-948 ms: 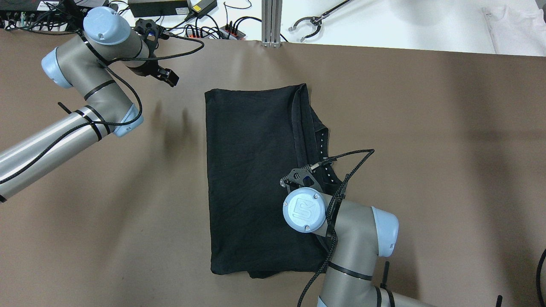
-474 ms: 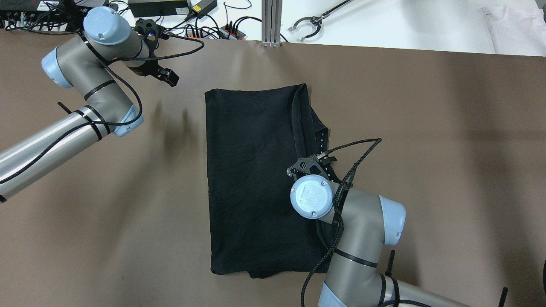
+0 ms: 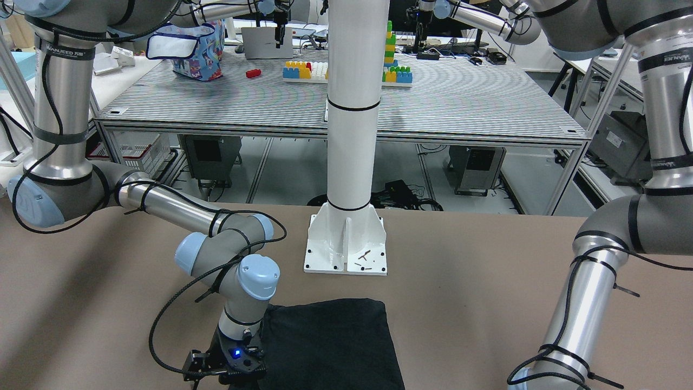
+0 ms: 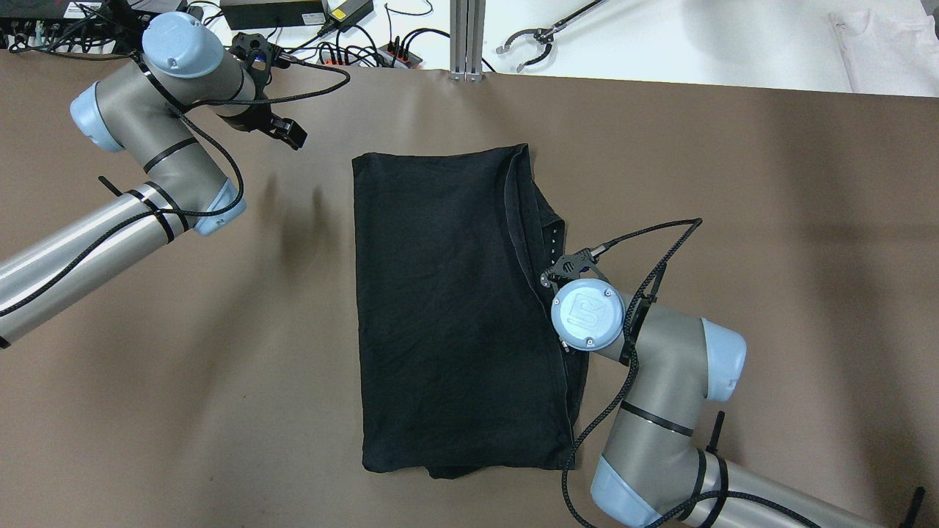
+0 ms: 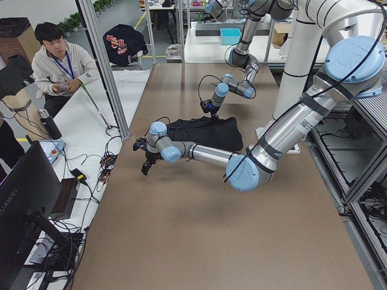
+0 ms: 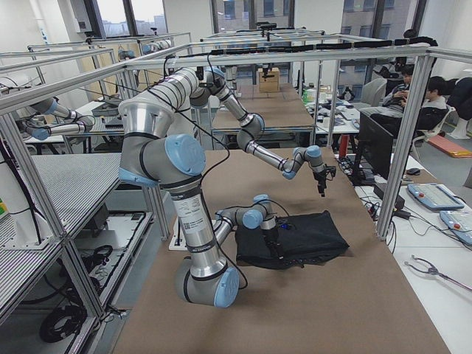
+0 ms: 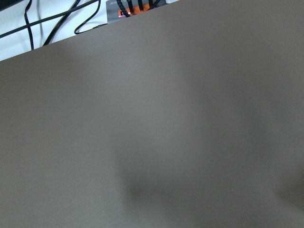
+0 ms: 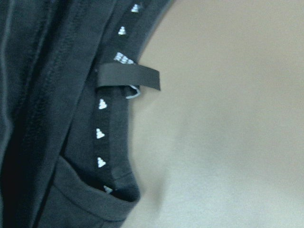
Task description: Fold clothes
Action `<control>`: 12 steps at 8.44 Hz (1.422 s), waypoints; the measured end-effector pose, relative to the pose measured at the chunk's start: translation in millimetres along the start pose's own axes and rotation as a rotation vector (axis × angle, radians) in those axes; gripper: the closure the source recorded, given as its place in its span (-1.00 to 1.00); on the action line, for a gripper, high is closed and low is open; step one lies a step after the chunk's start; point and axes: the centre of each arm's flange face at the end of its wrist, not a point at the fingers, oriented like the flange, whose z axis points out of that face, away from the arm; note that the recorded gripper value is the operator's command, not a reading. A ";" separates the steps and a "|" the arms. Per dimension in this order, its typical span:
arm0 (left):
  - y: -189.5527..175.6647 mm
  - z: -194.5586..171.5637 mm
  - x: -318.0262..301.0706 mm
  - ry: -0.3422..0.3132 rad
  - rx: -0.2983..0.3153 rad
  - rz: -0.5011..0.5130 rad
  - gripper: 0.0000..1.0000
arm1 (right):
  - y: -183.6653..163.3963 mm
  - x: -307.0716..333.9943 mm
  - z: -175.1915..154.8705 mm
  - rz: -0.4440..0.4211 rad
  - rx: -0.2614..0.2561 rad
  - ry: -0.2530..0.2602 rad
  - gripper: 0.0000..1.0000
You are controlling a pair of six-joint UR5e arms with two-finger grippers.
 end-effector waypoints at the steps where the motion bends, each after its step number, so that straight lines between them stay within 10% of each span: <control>1: 0.2 0.2 -0.3 -0.001 0.000 0.000 -1.00 | -1.3 13.4 2.7 0.004 -0.007 0.002 -0.87; 6: -0.6 -2.3 1.9 0.003 0.005 0.002 -1.00 | -88.8 -23.1 -73.1 0.106 0.072 -0.102 -0.87; 12: -0.5 -2.5 2.4 0.006 0.003 0.002 -1.00 | -190.9 -61.6 -34.2 0.159 0.112 -0.107 -0.88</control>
